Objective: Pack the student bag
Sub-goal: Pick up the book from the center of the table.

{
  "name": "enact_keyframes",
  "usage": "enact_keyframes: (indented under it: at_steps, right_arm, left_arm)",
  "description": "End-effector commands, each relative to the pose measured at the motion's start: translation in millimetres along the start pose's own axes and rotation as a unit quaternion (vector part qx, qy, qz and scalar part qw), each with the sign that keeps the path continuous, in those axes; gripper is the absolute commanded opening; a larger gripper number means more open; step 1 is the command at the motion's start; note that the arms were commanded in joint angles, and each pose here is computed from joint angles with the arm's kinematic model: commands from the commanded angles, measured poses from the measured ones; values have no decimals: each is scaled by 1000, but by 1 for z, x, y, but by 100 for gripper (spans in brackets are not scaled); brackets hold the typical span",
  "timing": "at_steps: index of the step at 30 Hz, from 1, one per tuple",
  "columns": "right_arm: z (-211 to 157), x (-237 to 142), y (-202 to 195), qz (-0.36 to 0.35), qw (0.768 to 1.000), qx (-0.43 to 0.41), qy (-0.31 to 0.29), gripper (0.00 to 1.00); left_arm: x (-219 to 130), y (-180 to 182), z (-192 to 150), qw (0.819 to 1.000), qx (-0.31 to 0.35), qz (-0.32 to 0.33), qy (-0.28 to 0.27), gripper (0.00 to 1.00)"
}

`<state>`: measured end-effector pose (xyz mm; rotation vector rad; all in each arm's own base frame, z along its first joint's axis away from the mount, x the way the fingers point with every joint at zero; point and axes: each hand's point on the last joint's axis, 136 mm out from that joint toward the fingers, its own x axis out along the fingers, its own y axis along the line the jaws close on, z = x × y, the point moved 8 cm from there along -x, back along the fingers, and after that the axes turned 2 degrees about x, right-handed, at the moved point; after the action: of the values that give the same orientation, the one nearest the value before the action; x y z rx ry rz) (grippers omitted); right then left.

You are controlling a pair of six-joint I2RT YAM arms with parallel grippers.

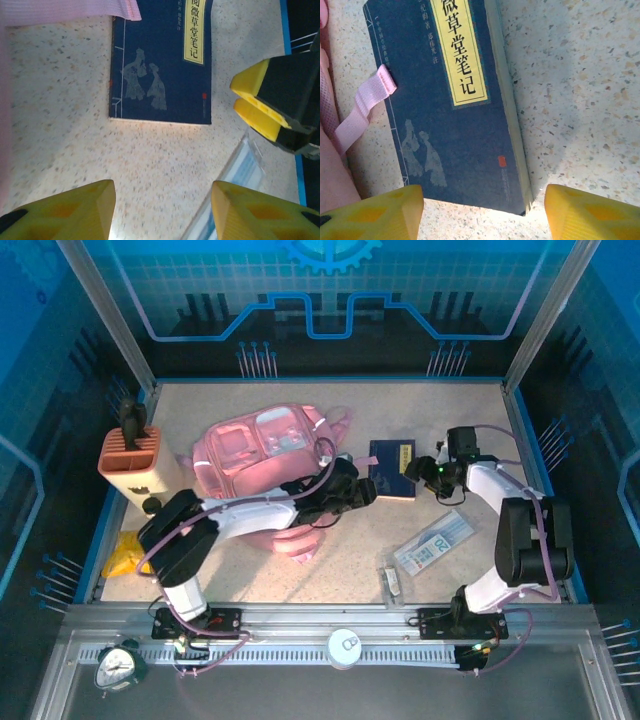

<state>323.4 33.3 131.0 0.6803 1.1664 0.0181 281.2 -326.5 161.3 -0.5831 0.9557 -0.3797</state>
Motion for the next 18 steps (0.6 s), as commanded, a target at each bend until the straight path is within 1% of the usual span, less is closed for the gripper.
enact_keyframes:
  at_steps: [1, 4, 8, 10, 13, 16, 18]
  right_arm:
    - [2, 9, -5, 7, 1000, 14, 6, 66]
    - [2, 15, -8, 5, 1000, 17, 9, 66]
    - [2, 21, -10, 4, 1000, 21, 16, 66]
    - [2, 23, -10, 5, 1000, 19, 19, 66]
    - [2, 27, -9, 13, 1000, 17, 22, 66]
    - [1, 32, -9, 9, 999, 20, 30, 65]
    - [1, 35, -8, 12, 999, 22, 36, 65]
  left_arm:
    - [23, -12, 9, 1000, 7, -5, -9, 52]
    - [44, -13, 10, 1000, 14, 3, -1, 49]
    - [70, -7, 12, 1000, 3, 0, 20, 45]
    - [80, -2, 12, 1000, -1, -3, 31, 41]
    - [89, 1, 12, 998, -10, -24, 53, 39]
    - [94, 7, 9, 998, -12, -9, 56, 33]
    - [96, 14, 6, 998, -13, 8, 60, 31]
